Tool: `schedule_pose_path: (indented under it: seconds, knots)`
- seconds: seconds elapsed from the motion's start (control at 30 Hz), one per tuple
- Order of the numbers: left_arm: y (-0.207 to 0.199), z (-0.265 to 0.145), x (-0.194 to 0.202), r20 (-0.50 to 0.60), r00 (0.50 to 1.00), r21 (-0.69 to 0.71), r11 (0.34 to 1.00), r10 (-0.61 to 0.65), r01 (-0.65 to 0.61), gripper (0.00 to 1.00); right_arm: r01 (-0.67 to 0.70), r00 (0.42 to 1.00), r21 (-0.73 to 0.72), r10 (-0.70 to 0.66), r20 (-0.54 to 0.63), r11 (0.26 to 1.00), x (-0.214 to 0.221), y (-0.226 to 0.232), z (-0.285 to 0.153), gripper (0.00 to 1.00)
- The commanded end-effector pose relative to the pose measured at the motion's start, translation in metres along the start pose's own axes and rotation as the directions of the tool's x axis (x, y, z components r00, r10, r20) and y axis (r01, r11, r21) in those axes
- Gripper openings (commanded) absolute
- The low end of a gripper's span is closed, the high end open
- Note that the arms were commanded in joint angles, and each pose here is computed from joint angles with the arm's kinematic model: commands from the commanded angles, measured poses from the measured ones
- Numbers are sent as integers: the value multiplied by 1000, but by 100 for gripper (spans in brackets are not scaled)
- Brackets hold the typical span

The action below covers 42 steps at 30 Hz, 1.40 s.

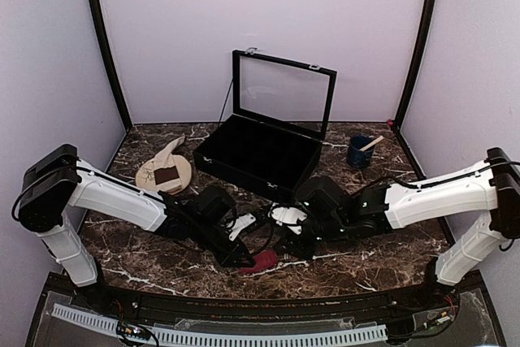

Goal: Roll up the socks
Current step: Roll the sock at the center of the board, then pass from the left arm to the right

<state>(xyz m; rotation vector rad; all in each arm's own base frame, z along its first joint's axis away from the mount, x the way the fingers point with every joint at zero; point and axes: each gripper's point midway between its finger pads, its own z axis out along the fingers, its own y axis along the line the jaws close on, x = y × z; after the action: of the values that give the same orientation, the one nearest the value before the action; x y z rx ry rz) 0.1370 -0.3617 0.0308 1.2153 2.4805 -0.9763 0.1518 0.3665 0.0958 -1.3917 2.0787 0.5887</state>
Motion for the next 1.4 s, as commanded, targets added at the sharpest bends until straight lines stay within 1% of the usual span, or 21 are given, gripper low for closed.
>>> schedule_pose_path:
  seconds: [0.0,0.3,0.63,0.87,1.1,1.37]
  knots:
    - [19,12,60,-202,975,-41,995,-96,89,0,124,992,93,-126,19,988,-3,1,-1,39]
    - [20,10,65,-217,968,-5,992,-123,125,0,305,952,86,-302,-38,949,3,28,17,42]
    - [18,11,67,-242,962,35,990,-126,139,0,437,898,75,-430,-95,896,5,35,37,44]
    - [17,10,66,-256,959,61,988,-123,143,0,494,866,64,-485,-120,867,4,37,47,46]
    - [19,7,65,-260,958,81,986,-121,146,0,525,843,30,-514,-157,851,14,39,58,47]
    - [18,5,64,-266,957,98,984,-118,149,0,546,826,19,-535,-178,837,13,40,74,49]
